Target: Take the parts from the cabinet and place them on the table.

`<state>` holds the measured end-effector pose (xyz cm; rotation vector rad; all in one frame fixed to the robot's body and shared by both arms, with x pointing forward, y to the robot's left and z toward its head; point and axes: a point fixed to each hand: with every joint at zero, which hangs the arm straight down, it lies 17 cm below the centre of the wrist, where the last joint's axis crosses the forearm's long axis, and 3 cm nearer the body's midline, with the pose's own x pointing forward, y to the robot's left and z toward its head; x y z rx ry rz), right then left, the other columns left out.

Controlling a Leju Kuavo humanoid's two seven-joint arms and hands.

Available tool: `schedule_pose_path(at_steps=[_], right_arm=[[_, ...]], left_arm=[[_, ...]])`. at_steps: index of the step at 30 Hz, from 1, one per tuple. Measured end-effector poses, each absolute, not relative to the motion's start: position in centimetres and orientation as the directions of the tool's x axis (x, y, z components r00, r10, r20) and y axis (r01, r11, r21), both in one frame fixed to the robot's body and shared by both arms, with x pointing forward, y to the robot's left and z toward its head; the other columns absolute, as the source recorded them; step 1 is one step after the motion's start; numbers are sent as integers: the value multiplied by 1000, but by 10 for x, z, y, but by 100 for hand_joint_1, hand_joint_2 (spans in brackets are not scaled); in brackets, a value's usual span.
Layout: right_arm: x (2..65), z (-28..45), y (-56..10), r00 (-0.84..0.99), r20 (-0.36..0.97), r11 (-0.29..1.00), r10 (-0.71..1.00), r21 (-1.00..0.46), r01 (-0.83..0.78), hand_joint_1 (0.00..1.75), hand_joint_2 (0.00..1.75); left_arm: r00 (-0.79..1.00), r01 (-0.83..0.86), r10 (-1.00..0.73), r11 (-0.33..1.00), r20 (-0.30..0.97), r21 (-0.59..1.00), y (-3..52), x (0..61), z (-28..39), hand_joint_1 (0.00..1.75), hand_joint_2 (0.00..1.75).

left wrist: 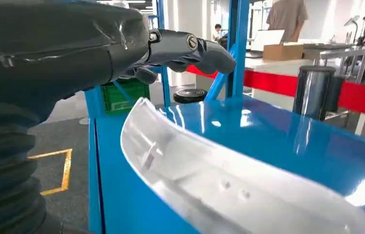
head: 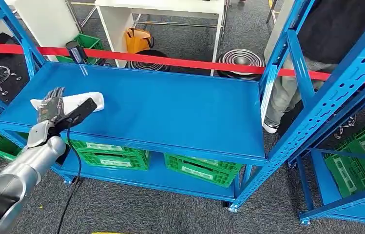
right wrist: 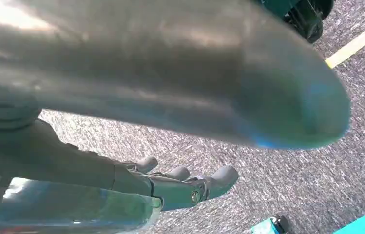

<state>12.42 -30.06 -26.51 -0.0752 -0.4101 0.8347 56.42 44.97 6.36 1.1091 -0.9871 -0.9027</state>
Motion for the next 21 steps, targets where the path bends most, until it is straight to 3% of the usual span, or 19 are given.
schedule_pose_path(at_steps=[14, 16, 21], right_arm=[[121, -266, -304, 600, 317, 673, 734, -224, -705, 0, 0], [120, -266, -305, 602, 315, 674, 733, -224, -704, 0, 0], [114, -267, -311, 611, 305, 679, 731, -227, -698, 0, 0]], left_arm=[[310, 136, -936, 216, 165, 967, 438, 554, 41, 3, 175], [312, 150, -936, 218, 164, 964, 436, 553, 38, 155, 175], [315, 157, -937, 210, 153, 965, 436, 552, 36, 159, 175]])
